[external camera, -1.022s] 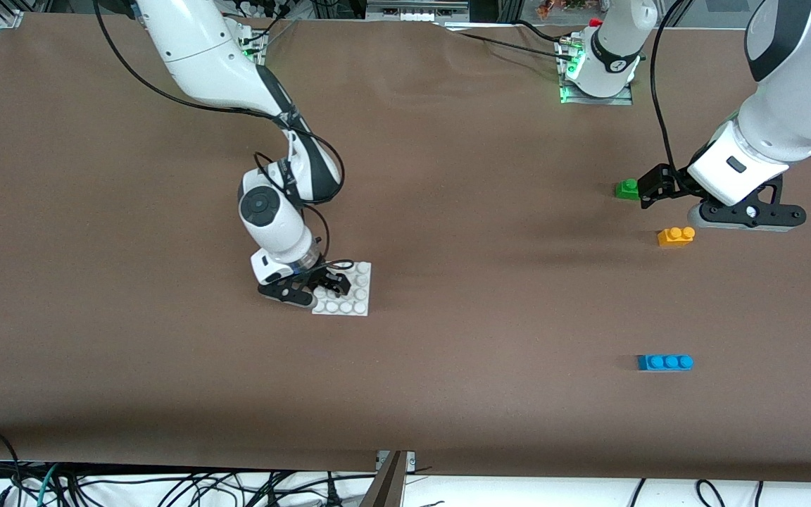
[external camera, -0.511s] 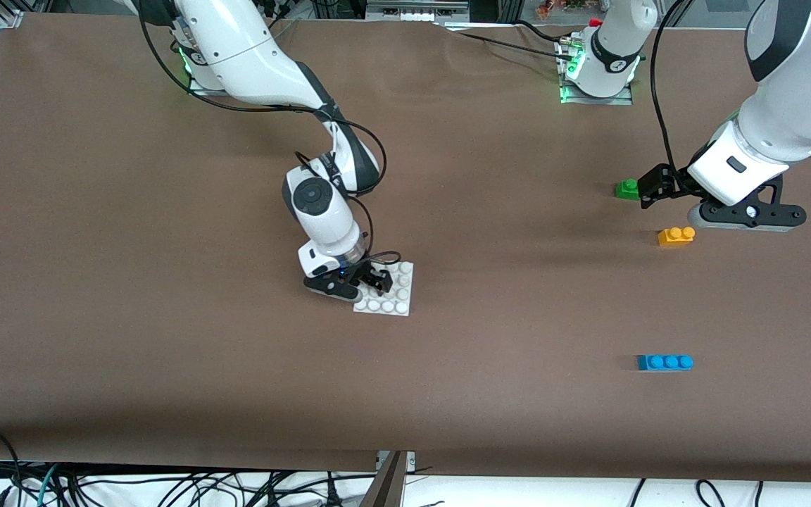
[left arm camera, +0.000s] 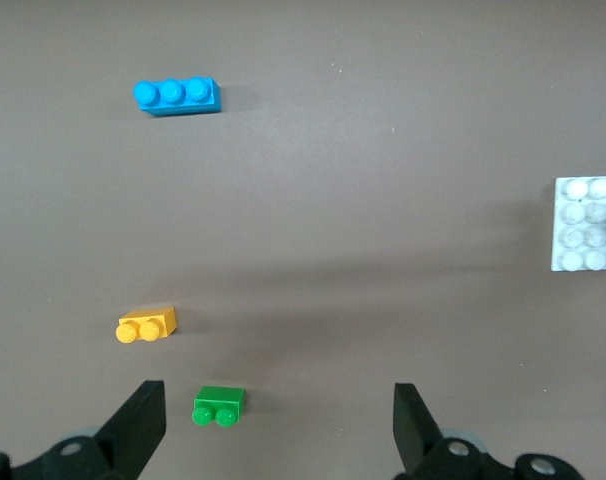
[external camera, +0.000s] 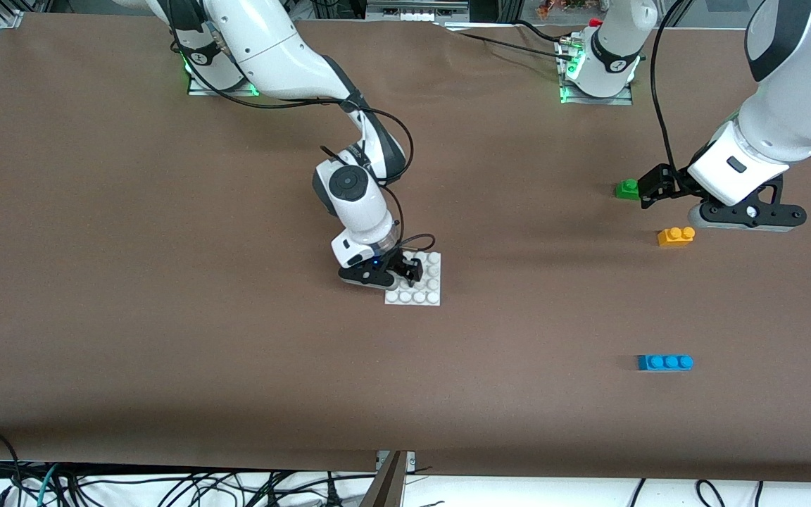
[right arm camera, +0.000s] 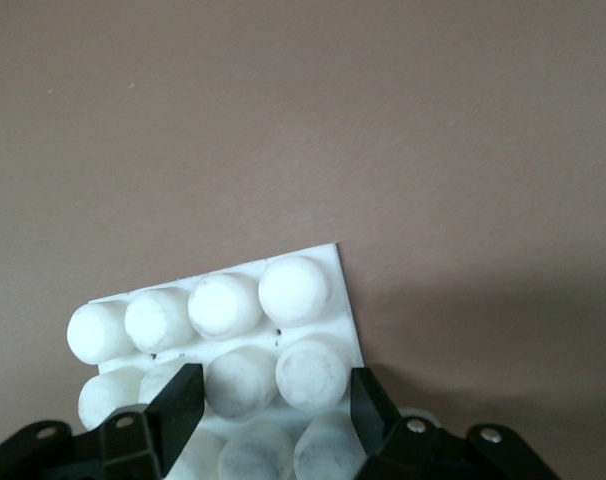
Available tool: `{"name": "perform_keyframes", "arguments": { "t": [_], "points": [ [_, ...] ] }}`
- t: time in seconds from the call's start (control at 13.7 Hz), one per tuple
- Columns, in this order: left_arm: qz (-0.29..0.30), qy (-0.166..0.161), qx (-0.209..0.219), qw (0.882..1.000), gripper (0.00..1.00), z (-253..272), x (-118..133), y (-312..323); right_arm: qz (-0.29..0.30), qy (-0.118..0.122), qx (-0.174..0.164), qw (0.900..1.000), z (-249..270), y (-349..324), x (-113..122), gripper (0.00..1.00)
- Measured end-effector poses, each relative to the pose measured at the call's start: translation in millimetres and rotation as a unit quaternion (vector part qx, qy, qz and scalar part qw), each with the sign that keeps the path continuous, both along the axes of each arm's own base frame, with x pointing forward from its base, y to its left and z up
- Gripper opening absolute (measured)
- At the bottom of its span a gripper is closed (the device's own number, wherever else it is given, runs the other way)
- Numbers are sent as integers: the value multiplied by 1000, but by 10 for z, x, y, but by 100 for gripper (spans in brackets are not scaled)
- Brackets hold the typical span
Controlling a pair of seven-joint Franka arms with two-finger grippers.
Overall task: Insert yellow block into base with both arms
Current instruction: 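Slide the white base plate with the right gripper toward the table's middle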
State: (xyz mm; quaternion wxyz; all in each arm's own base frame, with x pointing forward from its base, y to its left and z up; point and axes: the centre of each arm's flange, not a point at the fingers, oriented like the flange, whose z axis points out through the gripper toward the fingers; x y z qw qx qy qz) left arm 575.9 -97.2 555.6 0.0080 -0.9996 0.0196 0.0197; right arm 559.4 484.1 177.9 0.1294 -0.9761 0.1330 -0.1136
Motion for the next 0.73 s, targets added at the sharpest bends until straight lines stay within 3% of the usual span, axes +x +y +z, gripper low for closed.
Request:
{"name": "perform_keyframes", "arguments": {
  "t": [0.73],
  "points": [
    [1,0,0,1000,100,0,1,6,-17,-11,19,1000,-34,481,-175,68]
  ]
}}
